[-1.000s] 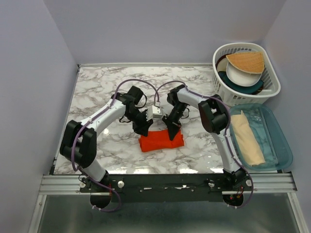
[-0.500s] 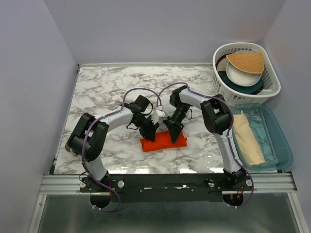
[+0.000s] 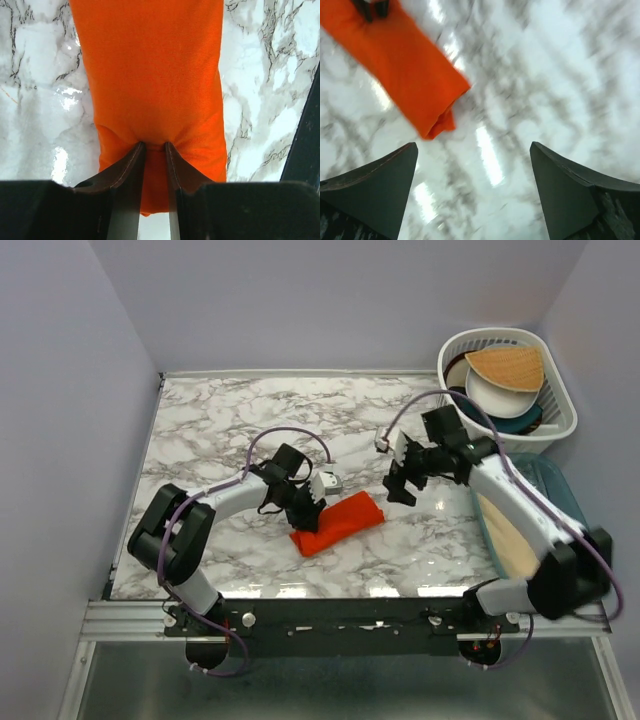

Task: Roll the t-shirts
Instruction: Roll the T-shirt to the center of the board.

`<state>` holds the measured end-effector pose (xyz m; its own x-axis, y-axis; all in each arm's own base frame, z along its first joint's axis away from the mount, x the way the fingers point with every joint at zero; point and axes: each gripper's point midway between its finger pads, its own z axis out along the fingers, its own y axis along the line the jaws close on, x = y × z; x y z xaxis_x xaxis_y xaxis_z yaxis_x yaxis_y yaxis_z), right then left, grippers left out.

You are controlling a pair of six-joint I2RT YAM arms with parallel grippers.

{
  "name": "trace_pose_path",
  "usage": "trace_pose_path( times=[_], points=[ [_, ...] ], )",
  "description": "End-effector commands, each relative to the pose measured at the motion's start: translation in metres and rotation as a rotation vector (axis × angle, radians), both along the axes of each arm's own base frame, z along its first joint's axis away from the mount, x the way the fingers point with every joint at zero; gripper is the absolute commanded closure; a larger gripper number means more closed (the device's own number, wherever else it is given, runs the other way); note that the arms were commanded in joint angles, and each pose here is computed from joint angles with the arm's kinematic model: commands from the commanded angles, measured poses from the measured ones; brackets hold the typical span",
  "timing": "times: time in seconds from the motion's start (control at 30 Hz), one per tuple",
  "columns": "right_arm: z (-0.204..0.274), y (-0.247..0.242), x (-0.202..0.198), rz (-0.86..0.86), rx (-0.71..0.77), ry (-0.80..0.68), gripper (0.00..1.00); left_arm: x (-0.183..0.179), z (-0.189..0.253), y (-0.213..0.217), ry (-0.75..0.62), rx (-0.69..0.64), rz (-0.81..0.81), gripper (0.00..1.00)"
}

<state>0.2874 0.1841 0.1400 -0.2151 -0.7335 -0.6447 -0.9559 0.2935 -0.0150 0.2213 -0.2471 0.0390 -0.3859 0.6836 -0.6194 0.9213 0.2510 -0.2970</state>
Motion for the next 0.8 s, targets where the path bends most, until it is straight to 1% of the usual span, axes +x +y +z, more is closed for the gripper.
trace_pose_path(
  times=[0.0, 0.03, 0.1, 0.13, 0.17, 0.2, 0.27, 0.3, 0.33, 0.43, 0.6, 0.77],
  points=[
    [0.019, 0.018, 0.008, 0.103, 0.126, -0.424, 0.00, -0.010, -0.023, 0.024, -0.016, 0.110, -0.005, 0.65],
    [0.011, 0.020, -0.004, 0.196, 0.098, -0.423, 0.00, -0.012, -0.023, 0.024, -0.015, 0.107, -0.009, 0.65],
    [-0.005, 0.027, -0.042, 0.347, 0.091, -0.316, 0.00, -0.015, -0.023, 0.024, -0.010, 0.105, -0.020, 0.65],
    [-0.008, 0.030, -0.049, 0.396, 0.091, -0.327, 0.00, -0.015, -0.023, 0.024, -0.008, 0.103, -0.022, 0.65],
    [-0.004, 0.032, -0.054, 0.413, 0.097, -0.362, 0.00, -0.018, -0.023, 0.024, 0.002, 0.096, -0.028, 0.65],
    [-0.010, 0.040, -0.059, 0.441, 0.110, -0.413, 0.00, -0.019, -0.022, 0.023, 0.004, 0.092, -0.036, 0.65],
    [-0.009, 0.047, -0.062, 0.497, 0.098, -0.528, 0.00, -0.023, -0.021, 0.021, 0.021, 0.076, -0.046, 0.65],
    [-0.007, 0.059, -0.067, 0.547, 0.111, -0.577, 0.00, -0.024, -0.021, 0.020, 0.028, 0.068, -0.054, 0.65],
    [-0.016, 0.061, -0.072, 0.582, 0.103, -0.591, 0.00, -0.026, -0.020, 0.019, 0.033, 0.058, -0.068, 0.65],
    [-0.027, 0.076, -0.083, 0.662, 0.106, -0.602, 0.00, -0.034, -0.019, 0.014, 0.076, 0.023, -0.101, 0.65],
    [-0.041, 0.096, -0.087, 0.719, 0.114, -0.620, 0.00, -0.035, -0.019, 0.012, 0.092, 0.020, -0.130, 0.65],
    [-0.066, 0.105, -0.089, 0.805, 0.090, -0.587, 0.00, -0.036, -0.017, 0.010, 0.114, 0.016, -0.141, 0.65]
  ],
)
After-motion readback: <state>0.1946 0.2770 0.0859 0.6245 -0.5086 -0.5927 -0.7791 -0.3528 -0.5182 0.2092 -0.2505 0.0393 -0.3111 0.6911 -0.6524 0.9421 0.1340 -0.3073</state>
